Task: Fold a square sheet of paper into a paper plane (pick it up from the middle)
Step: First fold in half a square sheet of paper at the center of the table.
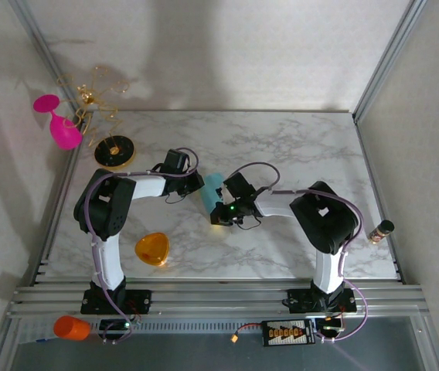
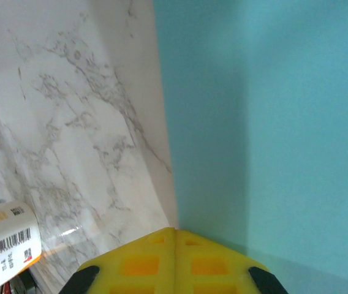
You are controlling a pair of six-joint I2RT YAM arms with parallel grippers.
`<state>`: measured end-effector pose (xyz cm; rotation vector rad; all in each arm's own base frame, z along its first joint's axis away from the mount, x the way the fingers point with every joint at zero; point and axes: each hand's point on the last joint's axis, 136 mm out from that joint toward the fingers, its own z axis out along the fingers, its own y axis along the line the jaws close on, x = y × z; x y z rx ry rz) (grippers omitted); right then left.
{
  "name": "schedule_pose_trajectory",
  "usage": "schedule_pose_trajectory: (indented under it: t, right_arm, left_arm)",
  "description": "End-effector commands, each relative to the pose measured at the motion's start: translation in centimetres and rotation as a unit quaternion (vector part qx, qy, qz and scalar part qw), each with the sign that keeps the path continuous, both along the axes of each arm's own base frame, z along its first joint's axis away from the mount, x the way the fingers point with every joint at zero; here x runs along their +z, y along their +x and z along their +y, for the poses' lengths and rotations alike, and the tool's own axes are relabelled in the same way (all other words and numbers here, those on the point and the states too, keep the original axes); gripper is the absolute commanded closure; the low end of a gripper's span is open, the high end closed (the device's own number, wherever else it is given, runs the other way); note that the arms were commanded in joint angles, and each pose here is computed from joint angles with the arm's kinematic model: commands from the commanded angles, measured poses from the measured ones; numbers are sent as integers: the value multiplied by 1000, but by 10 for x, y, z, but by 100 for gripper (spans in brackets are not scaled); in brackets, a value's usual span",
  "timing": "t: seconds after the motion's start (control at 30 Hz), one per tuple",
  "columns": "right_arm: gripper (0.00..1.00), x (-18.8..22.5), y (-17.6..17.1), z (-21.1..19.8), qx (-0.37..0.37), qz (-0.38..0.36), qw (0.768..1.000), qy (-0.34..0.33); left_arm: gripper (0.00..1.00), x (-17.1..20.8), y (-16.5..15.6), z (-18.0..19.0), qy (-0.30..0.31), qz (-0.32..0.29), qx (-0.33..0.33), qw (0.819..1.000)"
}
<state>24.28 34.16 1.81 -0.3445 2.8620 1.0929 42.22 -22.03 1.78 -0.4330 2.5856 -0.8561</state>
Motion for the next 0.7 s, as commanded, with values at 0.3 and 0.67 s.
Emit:
schedule_pose_trajectory:
  t: [0.3,0.67]
  right_arm:
    - [88,28,67,-36,-77,-107,990,-44]
    - [80,-9,102,-32,-66,-109,987,-100]
  left_arm:
    - [74,51,5,-10,-7,-33,-13,999]
    - [55,79,-10,26,-14,-50,102,993]
